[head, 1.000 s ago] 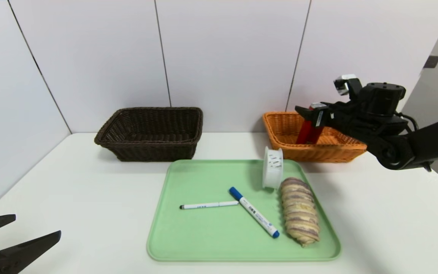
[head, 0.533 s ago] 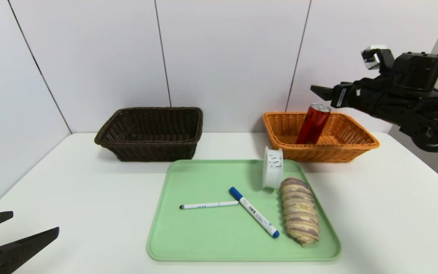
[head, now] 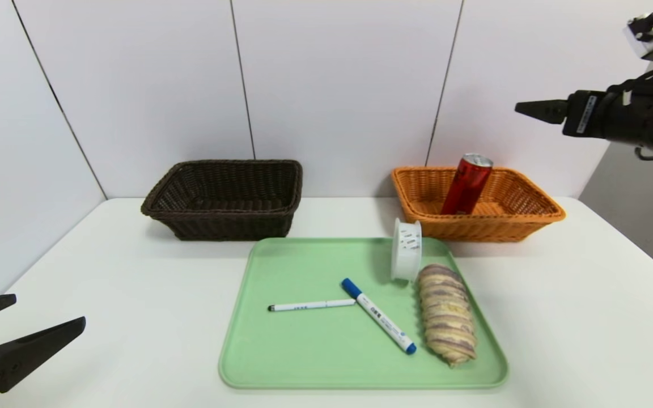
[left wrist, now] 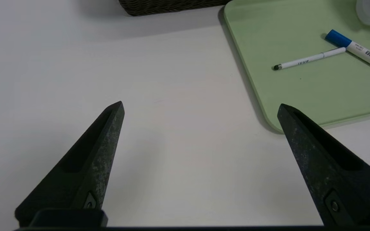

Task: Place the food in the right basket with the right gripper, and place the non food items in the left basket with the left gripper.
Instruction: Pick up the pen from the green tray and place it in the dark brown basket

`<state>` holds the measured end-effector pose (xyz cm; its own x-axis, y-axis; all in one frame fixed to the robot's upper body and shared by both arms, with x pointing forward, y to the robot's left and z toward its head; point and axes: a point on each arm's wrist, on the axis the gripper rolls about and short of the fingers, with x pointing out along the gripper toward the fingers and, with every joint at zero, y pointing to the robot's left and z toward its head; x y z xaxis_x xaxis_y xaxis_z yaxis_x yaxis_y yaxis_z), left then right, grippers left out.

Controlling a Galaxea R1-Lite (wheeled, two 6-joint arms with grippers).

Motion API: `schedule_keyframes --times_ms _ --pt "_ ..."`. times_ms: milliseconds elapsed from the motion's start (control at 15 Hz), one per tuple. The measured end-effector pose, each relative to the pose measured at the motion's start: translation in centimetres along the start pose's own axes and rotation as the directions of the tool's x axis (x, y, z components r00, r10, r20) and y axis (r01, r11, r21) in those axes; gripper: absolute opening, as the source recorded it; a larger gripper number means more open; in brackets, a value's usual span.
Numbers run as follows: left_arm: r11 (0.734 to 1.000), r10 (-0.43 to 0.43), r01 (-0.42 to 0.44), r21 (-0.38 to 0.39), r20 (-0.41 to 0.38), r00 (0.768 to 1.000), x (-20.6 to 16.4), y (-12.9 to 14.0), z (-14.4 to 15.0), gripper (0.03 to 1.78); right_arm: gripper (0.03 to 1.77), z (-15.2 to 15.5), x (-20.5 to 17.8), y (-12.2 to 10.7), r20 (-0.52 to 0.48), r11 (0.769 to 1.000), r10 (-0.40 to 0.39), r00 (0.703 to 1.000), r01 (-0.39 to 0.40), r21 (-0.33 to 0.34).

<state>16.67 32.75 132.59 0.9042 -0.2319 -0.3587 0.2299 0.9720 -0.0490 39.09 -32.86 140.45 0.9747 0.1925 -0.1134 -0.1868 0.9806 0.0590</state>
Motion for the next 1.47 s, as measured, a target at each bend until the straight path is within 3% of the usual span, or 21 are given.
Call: schedule_keyframes --times_ms 267,533,800,1067,1333,1467 --pt "1.000 -0.018 0.018 0.007 0.028 0.999 0.5 0.1 1.9 1.69 1.69 1.1 -5.4 0.0 -0.094 0.998 -0.058 0.994 0.061 0.025" --pt "0.985 -0.170 0.169 0.024 0.038 0.985 1.9 0.1 4.7 1.69 1.69 1.2 -10.1 0.7 -0.177 0.988 -0.145 0.973 0.152 0.026" --pt "0.955 -0.292 0.293 0.041 -0.015 0.956 4.7 -0.5 6.4 1.69 1.69 0.6 -13.2 1.4 -0.276 0.987 -0.145 0.950 0.160 0.033" --pt "0.895 -0.431 0.439 0.074 -0.100 0.897 7.4 -3.0 7.0 1.69 1.69 -0.2 -14.3 2.1 -0.311 0.992 -0.103 0.945 0.120 0.033" --pt "0.804 -0.520 0.558 0.205 -0.213 0.827 10.4 -5.7 6.3 1.69 1.69 -1.3 -14.0 3.9 -0.349 1.000 0.010 0.937 -0.002 0.024" --pt "0.777 -0.544 0.594 0.210 -0.250 0.801 11.5 -6.8 6.1 1.69 1.69 -1.9 -13.6 4.9 -0.377 0.998 0.069 0.923 -0.066 0.020"
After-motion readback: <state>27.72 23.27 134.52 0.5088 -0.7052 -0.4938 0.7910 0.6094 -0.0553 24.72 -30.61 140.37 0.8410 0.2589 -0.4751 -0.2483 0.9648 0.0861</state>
